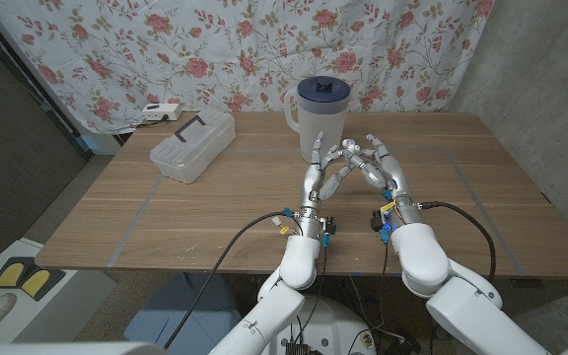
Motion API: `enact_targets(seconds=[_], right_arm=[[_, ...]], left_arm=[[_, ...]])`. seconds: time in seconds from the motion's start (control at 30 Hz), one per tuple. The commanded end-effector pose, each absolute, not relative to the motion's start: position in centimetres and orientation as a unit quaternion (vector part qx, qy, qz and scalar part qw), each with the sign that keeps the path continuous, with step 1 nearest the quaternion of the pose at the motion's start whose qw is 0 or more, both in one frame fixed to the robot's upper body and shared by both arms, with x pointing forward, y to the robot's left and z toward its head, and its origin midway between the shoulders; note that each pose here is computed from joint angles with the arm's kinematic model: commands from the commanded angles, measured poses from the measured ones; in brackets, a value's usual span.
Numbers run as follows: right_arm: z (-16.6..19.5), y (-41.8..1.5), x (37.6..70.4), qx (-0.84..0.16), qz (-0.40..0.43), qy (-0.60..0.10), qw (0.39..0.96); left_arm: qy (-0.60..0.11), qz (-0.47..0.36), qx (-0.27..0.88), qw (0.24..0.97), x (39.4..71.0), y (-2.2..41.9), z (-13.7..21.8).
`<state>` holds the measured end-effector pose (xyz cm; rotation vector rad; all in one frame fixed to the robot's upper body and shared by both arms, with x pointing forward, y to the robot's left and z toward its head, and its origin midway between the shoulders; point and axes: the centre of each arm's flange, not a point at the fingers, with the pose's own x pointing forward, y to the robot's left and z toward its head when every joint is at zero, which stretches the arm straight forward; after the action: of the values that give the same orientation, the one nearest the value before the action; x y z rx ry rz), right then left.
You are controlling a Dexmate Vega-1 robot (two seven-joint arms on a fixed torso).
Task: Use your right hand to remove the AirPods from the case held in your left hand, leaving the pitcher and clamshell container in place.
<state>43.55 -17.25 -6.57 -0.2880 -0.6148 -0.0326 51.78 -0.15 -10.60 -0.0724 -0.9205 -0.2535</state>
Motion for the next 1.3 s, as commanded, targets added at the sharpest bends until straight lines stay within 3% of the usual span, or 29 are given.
enact_targets(seconds=[0.03, 1.3], right_arm=[[-6.6, -16.8, 43.6, -0.142, -0.012, -0.299, 0.943], [-7.1, -17.2, 44.4, -0.13, -0.008, -0.291, 0.948]], left_arm=[[-0.439, -0.122, -0.052, 0.888, 51.8, 0.0, -10.4], [-0.399, -0.142, -0.107, 0.899, 52.8, 0.0, -10.7]])
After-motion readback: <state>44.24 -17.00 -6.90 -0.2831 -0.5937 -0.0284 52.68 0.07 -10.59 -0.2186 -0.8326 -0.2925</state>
